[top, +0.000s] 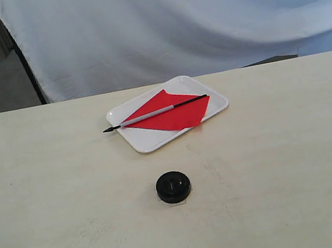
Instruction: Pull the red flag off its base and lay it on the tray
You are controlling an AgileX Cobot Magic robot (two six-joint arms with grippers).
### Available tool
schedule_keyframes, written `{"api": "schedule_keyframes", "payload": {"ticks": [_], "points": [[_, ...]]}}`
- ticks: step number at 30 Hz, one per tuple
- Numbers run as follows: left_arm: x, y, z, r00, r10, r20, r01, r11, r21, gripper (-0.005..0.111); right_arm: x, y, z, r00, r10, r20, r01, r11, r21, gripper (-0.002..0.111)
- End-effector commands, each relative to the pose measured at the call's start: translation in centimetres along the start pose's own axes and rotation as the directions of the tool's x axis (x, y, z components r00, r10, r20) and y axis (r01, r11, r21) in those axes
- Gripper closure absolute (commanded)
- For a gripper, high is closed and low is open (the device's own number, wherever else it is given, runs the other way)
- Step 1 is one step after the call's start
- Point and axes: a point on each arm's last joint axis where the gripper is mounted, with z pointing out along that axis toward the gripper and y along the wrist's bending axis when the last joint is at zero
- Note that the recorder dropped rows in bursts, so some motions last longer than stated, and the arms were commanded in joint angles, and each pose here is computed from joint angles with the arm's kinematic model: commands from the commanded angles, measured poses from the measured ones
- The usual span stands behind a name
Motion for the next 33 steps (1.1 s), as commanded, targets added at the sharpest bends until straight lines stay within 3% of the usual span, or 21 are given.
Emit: {"api": "schedule_keyframes", "payload": {"ticks": [1, 9, 12, 18, 27, 33], "points": [[0.0, 0.0, 0.0, 1.0, -0.004, 0.006, 0.004, 1.0, -0.003, 0.107, 2.5, 0.3, -1.9, 0.993, -0.018, 0.116, 0.014, 0.999, 0.028, 0.109], [0.0, 0.0, 0.0, 1.0, -0.004, 0.006, 0.004, 1.0, -0.003, 0.107, 8.4, 1.1, -2.4, 0.959, -0.022, 0.281, 0.006, 0.998, 0.057, 0.109], [0.0, 0.0, 0.0, 1.0, -0.004, 0.006, 0.004, 1.0, -0.003, 0.107, 9.3, 1.1, -0.8, 0.954, -0.021, 0.299, 0.002, 0.998, 0.063, 0.109], [0.0, 0.0, 0.0, 1.0, -0.004, 0.006, 0.004, 1.0, -0.003, 0.107, 10.1, 1.0, 1.3, 0.876, 0.023, 0.481, -0.066, 0.995, 0.072, 0.109], [0.0, 0.0, 0.0, 1.0, -0.004, 0.006, 0.004, 1.0, -0.003, 0.107, 16.9, 1.6, 6.1, 0.958, 0.04, 0.285, -0.06, 0.996, 0.062, 0.109], [0.0, 0.0, 0.0, 1.0, -0.004, 0.006, 0.004, 1.0, -0.003, 0.107, 17.7, 1.7, 6.4, 0.974, 0.033, 0.224, -0.048, 0.997, 0.06, 0.109]]}}
